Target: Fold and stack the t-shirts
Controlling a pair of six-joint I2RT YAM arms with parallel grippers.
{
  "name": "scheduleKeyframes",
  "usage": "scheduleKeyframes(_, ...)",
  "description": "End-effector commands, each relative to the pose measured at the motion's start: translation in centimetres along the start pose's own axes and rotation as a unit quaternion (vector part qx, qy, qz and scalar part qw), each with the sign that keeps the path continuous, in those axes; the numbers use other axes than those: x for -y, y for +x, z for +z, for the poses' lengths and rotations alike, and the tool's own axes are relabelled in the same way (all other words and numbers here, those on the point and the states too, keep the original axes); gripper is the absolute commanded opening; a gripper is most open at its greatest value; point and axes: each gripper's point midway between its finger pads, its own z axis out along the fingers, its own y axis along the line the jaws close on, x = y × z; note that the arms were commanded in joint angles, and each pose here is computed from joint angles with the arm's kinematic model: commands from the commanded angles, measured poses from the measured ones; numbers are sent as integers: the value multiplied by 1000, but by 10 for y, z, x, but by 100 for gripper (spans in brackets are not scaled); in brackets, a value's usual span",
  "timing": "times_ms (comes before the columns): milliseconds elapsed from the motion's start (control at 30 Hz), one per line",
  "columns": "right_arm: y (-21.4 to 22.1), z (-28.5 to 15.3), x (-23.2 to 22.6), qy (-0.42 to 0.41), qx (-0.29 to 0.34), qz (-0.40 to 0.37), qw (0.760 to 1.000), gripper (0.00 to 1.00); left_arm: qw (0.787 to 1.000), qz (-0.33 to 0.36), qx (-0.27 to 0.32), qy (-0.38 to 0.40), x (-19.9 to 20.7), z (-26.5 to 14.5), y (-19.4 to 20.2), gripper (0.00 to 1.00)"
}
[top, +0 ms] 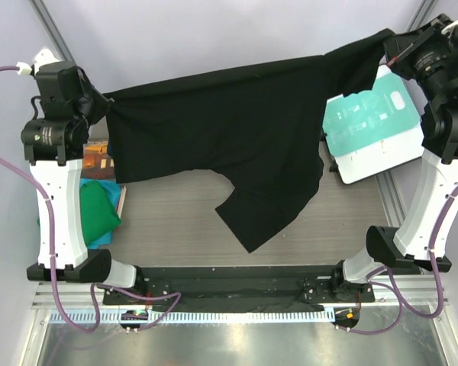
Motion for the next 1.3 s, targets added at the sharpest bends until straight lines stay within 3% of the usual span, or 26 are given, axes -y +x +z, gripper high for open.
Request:
scheduleKeyframes(0, -61, -29, -34, -67, 106, -5, 992, 1, 997, -27, 72, -23, -16, -35, -33, 0)
scheduleKeyframes(233, -53, -28, -37, -84, 87, 7, 993, 1, 999, -36, 37, 9, -7, -29, -14, 0)
scheduleKeyframes(333, -33, -9, -25, -72, 54, 11, 996, 1, 997, -47, 33, -47, -30, -15, -3, 0)
scheduleKeyframes(400, -4, 24, -6, -53, 8, 33, 998, 1, 993, -68, 24, -91, -47, 7, 11, 0)
scheduleKeyframes(533, 28, 71, 15, -41, -40, 45, 997, 1, 988, -108, 8, -106, -53, 62, 46, 0)
scheduleKeyframes(633, 29, 94, 23, -35, -29, 45, 998, 1, 986, -120, -14, -112, -53, 100, 70, 0)
scheduleKeyframes(733, 20, 120, 22, -67, -13, 74, 995, 1, 986, -120, -22, -111, -40, 126, 67, 0)
scheduleKeyframes(867, -21, 132, -11, -166, 51, 114, 978, 1, 990, -136, 6, -33, 11, 146, 23, 0)
scheduleKeyframes(1067, -101, 105, -14, -247, 155, 192, 937, 1, 978, -174, 77, 88, 73, 112, -50, 0)
scheduleKeyframes(1233, -111, 67, -34, -297, 140, 174, 928, 1, 970, -174, 100, 140, 83, 67, -68, 0)
scheduleKeyframes(1267, -107, 66, -35, -305, 130, 175, 927, 1, 973, -171, 92, 122, 65, 75, -58, 0)
